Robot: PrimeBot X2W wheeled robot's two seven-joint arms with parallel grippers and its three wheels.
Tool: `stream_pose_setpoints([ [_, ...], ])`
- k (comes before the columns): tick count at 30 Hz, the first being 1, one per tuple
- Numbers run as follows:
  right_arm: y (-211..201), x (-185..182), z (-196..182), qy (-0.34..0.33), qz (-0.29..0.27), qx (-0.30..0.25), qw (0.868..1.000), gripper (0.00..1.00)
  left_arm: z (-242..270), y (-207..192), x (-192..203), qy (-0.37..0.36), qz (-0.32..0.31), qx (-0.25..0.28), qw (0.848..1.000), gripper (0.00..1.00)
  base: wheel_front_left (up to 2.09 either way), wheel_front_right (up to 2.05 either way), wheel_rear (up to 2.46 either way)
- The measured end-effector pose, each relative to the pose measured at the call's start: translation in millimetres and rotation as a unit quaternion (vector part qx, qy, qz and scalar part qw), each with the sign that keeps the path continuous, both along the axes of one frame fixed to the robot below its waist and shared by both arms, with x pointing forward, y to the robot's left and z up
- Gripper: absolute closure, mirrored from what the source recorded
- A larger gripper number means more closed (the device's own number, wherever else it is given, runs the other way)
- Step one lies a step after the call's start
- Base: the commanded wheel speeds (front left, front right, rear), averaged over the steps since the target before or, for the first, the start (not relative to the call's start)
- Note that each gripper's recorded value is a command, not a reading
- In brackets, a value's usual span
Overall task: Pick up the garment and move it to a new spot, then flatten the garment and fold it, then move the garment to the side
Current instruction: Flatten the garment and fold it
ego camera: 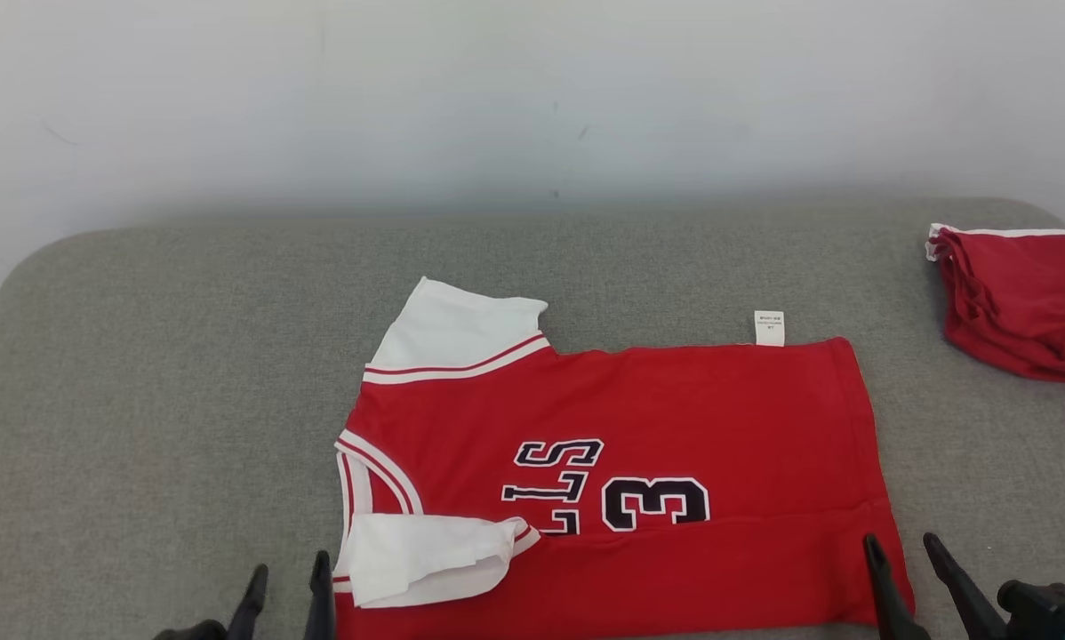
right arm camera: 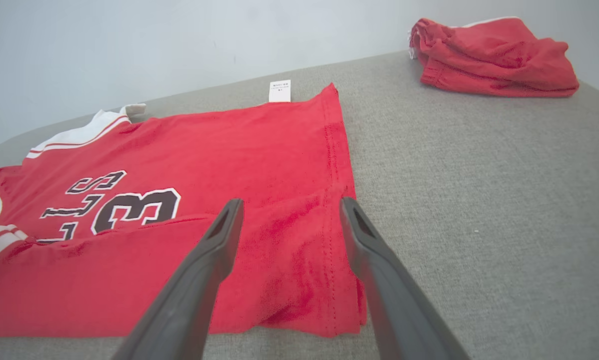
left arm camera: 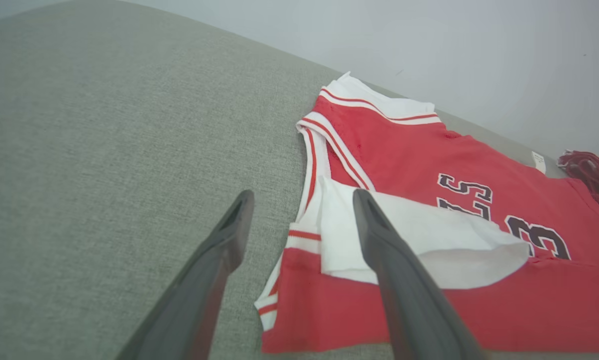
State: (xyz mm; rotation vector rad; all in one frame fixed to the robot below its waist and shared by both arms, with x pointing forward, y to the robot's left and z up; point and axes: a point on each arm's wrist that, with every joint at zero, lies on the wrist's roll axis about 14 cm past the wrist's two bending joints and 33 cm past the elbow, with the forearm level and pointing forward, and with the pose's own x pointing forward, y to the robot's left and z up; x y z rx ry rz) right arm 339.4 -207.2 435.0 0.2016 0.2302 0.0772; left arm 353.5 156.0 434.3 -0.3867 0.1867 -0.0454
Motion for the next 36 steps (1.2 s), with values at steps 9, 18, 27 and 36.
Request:
stream_pose_setpoints([
  [9, 10.9, 15.5, 62.5, -0.116, 0.002, -0.01, 0.993, 0.0, 74.4, 20.5, 17.8, -0.123, 0.026, 0.06, 0.99, 0.0, 0.0, 0.0, 0.0],
  [18, 19.3, 13.5, 86.3, -0.167, 0.002, -0.02, 0.986, 0.0, 101.2, 25.7, 11.3, -0.169, 0.03, 0.108, 0.979, 0.0, 0.0, 0.0, 0.0],
  [27, 24.3, 1.1, 68.5, -0.145, -0.006, -0.014, 0.989, 0.0, 80.9, 34.0, -5.7, -0.139, 0.041, 0.117, 0.983, 0.0, 0.0, 0.0, 0.0],
  [36, 7.6, 26.0, 67.1, -0.127, -0.01, -0.038, 0.991, 0.0, 89.1, 27.5, 26.9, -0.147, 0.002, 0.114, 0.983, 0.0, 0.0, 0.0, 0.0],
])
